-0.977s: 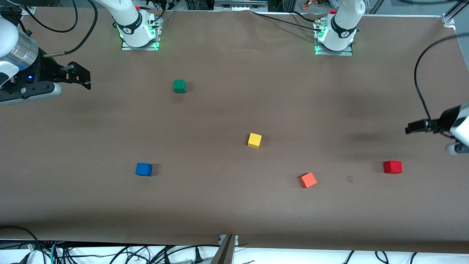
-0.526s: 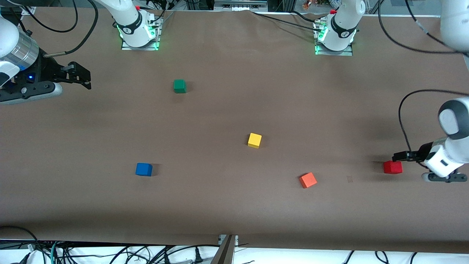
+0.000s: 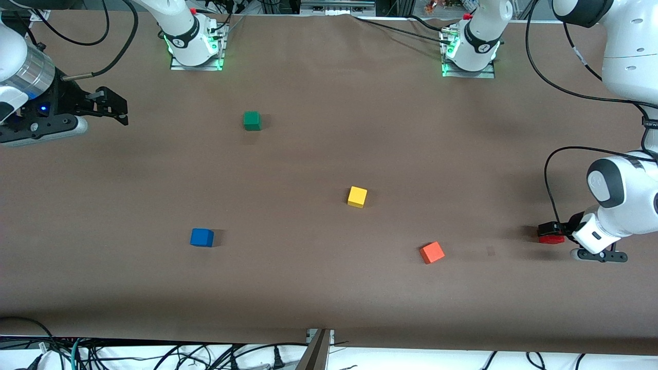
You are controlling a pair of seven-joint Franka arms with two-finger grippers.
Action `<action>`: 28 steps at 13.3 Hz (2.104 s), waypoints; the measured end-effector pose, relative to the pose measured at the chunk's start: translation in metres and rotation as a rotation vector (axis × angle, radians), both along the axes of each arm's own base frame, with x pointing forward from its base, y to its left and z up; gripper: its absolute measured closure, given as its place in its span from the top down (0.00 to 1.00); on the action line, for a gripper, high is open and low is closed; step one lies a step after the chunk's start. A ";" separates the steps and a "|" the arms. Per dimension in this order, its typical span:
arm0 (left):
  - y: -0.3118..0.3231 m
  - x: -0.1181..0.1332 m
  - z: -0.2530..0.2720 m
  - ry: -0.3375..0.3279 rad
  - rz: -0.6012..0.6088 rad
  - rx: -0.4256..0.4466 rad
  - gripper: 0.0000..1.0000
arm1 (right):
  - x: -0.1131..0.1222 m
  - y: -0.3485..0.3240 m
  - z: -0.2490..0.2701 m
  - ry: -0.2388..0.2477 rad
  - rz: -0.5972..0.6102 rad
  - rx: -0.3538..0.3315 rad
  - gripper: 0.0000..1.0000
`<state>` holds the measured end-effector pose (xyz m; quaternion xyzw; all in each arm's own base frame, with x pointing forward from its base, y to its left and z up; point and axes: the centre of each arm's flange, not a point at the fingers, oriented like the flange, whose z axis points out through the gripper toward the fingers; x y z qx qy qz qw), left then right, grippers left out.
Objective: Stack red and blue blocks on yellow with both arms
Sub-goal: 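Lower the left gripper and grasp the red cube, then carry the red cube toward the yellow cube while the right gripper reaches the blue cube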
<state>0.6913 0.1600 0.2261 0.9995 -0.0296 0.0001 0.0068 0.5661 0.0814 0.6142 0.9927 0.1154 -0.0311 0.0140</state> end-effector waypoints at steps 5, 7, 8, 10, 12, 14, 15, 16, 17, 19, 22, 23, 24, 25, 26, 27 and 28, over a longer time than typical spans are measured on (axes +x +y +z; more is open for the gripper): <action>0.004 -0.002 -0.006 -0.006 -0.011 0.021 1.00 | 0.000 0.000 0.000 0.000 0.000 0.000 1.00; 0.006 -0.003 -0.014 -0.012 -0.010 0.021 1.00 | 0.000 0.000 0.000 0.001 0.000 0.000 1.00; 0.006 -0.003 -0.019 -0.014 -0.010 0.021 1.00 | 0.000 0.000 -0.001 0.001 0.000 0.000 1.00; 0.006 -0.002 -0.026 -0.020 -0.010 0.022 0.91 | 0.001 0.000 -0.003 0.004 0.000 -0.001 1.00; 0.010 -0.004 -0.030 -0.020 -0.003 0.022 0.67 | 0.008 0.002 -0.013 -0.002 0.001 0.000 1.00; 0.016 -0.004 -0.029 -0.024 0.006 0.022 0.56 | 0.025 0.006 -0.035 -0.013 0.002 -0.005 1.00; 0.014 -0.002 -0.026 -0.031 0.003 0.019 0.56 | 0.038 0.008 -0.053 -0.022 0.001 -0.009 1.00; 0.004 0.003 -0.020 -0.041 -0.006 0.012 0.56 | 0.053 0.010 -0.073 -0.041 0.001 -0.012 1.00; -0.015 0.010 -0.008 -0.052 -0.019 0.001 0.56 | 0.072 0.013 -0.099 -0.061 0.002 -0.018 1.00; -0.077 0.022 0.023 -0.065 -0.034 -0.016 0.56 | 0.109 0.020 -0.147 -0.071 0.005 -0.036 1.00; -0.201 0.022 0.069 -0.043 -0.052 -0.027 0.56 | 0.153 0.030 -0.210 -0.077 0.007 -0.048 1.00; -0.243 0.015 0.080 -0.030 -0.066 -0.032 0.56 | 0.161 0.032 -0.229 -0.077 -0.001 -0.036 1.00; -0.286 0.007 0.090 -0.017 -0.082 -0.040 0.56 | 0.166 0.034 -0.248 -0.075 -0.014 -0.022 1.00; -0.328 -0.004 0.096 -0.007 -0.105 -0.052 0.56 | 0.170 0.036 -0.263 -0.078 -0.029 -0.015 1.00; -0.369 -0.016 0.098 -0.001 -0.133 -0.063 0.56 | 0.174 0.038 -0.275 -0.085 -0.048 -0.012 1.00; -0.407 -0.029 0.097 0.005 -0.168 -0.068 0.56 | 0.176 0.041 -0.284 -0.094 -0.062 -0.011 1.00; -0.441 -0.044 0.096 0.011 -0.209 -0.068 0.56 | 0.179 0.044 -0.293 -0.105 -0.073 -0.008 1.00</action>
